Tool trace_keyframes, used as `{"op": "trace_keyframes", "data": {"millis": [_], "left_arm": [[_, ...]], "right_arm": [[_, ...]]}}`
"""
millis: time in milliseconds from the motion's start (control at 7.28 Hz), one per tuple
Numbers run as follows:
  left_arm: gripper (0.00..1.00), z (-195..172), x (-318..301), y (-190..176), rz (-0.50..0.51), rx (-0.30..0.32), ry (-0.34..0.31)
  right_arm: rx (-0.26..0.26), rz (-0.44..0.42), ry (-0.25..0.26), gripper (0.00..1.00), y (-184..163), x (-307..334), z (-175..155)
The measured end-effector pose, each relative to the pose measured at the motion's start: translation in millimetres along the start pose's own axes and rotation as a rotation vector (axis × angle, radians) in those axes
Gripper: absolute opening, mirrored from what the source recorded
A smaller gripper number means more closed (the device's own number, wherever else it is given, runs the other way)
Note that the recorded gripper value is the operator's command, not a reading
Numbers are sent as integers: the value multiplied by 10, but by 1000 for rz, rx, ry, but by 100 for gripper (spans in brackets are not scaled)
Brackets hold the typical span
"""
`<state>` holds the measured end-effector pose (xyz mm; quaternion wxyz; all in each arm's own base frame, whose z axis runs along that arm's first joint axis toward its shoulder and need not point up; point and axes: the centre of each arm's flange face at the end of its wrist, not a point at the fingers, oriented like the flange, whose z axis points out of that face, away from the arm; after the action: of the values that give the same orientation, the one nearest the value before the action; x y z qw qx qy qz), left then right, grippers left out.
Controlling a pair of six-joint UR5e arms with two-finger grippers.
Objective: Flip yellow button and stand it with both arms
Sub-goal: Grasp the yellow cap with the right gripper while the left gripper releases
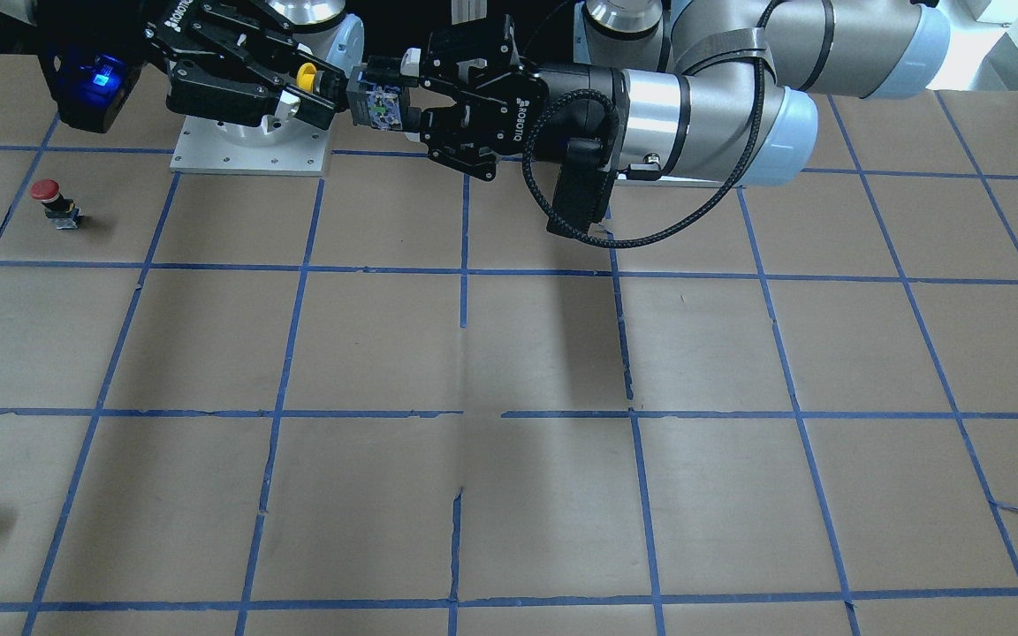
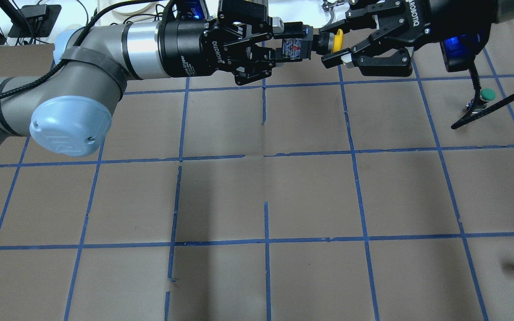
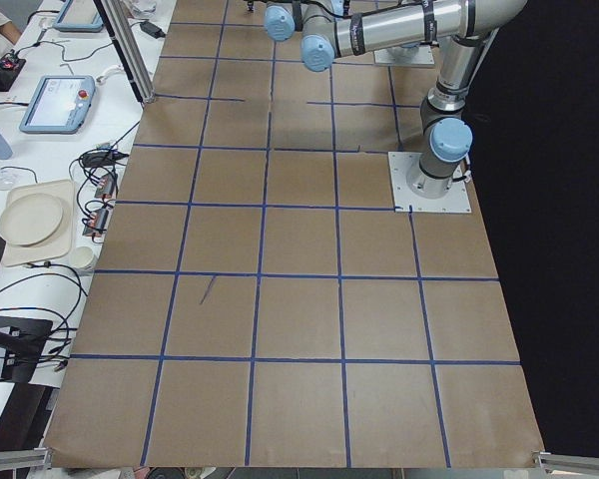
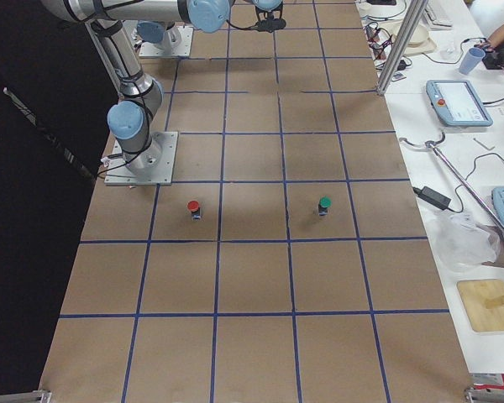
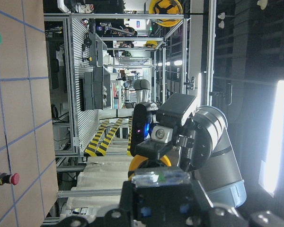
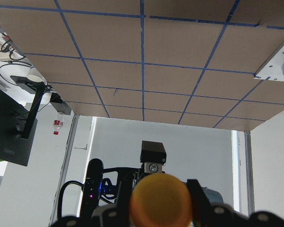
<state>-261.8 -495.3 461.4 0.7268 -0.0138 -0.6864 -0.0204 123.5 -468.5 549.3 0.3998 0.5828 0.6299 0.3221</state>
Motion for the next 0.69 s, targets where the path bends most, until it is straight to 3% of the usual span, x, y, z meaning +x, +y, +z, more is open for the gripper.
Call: {"op": "trace_keyframes", "data": {"millis": [412, 687], "left_arm": [[99, 3, 78, -14, -24, -5, -5], [99, -31, 118, -43, -51, 4, -80]], "right_arm": [[0, 2, -7, 9, -8, -11, -29], [21, 13, -49, 9, -119, -67, -238]]}}
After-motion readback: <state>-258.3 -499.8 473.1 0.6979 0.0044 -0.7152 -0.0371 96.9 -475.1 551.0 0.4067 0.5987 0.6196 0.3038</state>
